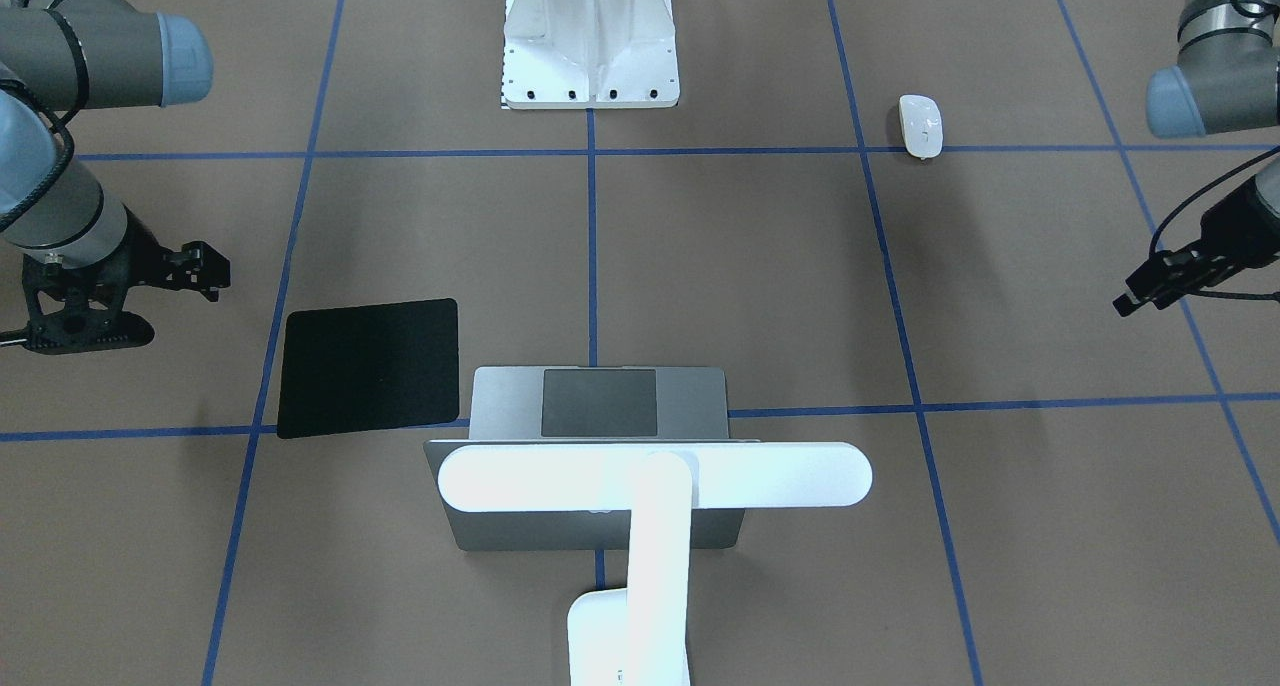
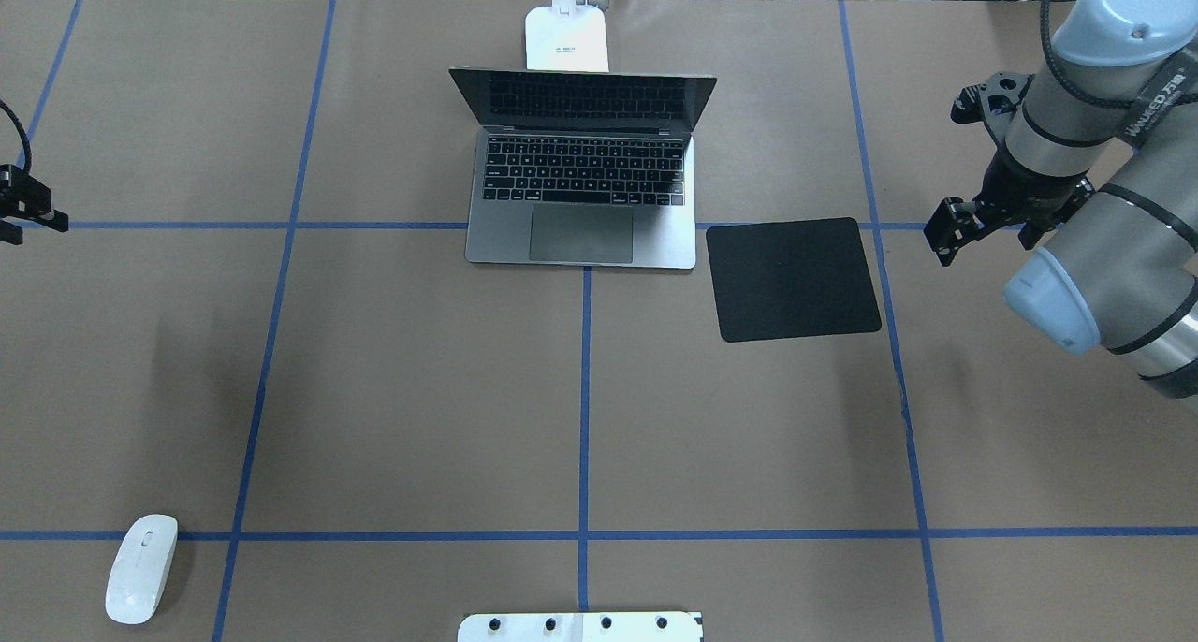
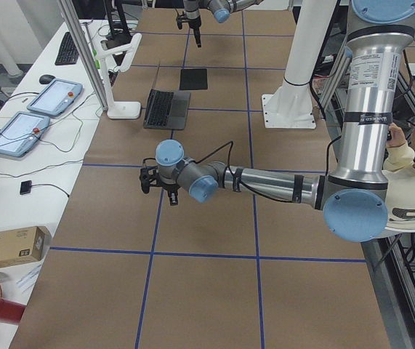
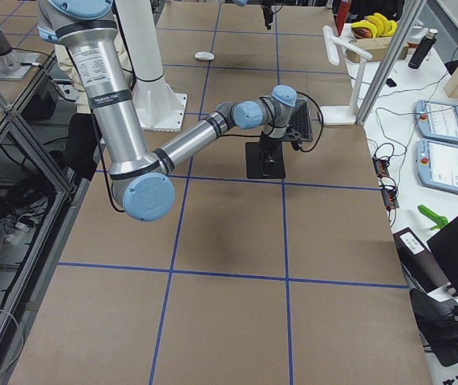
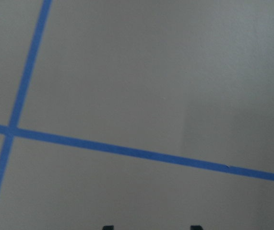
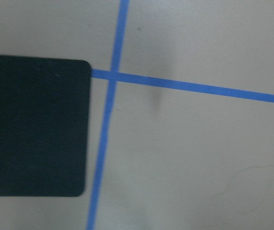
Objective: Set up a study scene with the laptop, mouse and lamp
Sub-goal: 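Raise the right gripper away while the left gripper moves toward the white mouse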
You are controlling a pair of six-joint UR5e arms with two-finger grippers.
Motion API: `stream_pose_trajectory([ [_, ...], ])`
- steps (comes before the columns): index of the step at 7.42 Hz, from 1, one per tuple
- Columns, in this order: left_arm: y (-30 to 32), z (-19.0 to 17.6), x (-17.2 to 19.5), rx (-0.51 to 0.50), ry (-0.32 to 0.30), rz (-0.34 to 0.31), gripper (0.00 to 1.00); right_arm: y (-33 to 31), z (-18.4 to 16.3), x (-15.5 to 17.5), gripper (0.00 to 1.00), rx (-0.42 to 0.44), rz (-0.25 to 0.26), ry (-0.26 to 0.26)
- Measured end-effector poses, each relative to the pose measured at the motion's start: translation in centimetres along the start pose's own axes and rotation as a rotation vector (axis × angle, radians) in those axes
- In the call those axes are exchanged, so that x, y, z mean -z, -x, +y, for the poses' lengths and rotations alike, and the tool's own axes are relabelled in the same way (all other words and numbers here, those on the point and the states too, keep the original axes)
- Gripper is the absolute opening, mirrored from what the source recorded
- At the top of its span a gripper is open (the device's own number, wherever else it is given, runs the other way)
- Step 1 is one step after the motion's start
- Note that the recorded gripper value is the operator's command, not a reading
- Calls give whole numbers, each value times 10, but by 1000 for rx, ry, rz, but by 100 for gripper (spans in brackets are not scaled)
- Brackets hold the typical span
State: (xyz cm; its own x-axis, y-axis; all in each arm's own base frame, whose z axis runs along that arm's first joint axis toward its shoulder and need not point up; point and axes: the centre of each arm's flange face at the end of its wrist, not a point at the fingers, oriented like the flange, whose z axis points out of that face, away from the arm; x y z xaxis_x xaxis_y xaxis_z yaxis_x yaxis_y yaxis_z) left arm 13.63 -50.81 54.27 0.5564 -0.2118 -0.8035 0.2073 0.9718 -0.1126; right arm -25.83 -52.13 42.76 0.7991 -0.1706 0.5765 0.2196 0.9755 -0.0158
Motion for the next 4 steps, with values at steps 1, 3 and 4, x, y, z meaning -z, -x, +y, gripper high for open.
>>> stream_pose_trajectory([
  [1, -19, 21, 6, 15, 21, -4, 69, -19, 3, -8, 100, 36, 8, 18],
  [3, -46, 71, -2, 14, 55, -30, 77, -49, 13, -25, 100, 87, 17, 54],
  [4, -53, 93, -9, -1, 75, -43, 77, -64, 20, -31, 100, 112, 20, 69],
])
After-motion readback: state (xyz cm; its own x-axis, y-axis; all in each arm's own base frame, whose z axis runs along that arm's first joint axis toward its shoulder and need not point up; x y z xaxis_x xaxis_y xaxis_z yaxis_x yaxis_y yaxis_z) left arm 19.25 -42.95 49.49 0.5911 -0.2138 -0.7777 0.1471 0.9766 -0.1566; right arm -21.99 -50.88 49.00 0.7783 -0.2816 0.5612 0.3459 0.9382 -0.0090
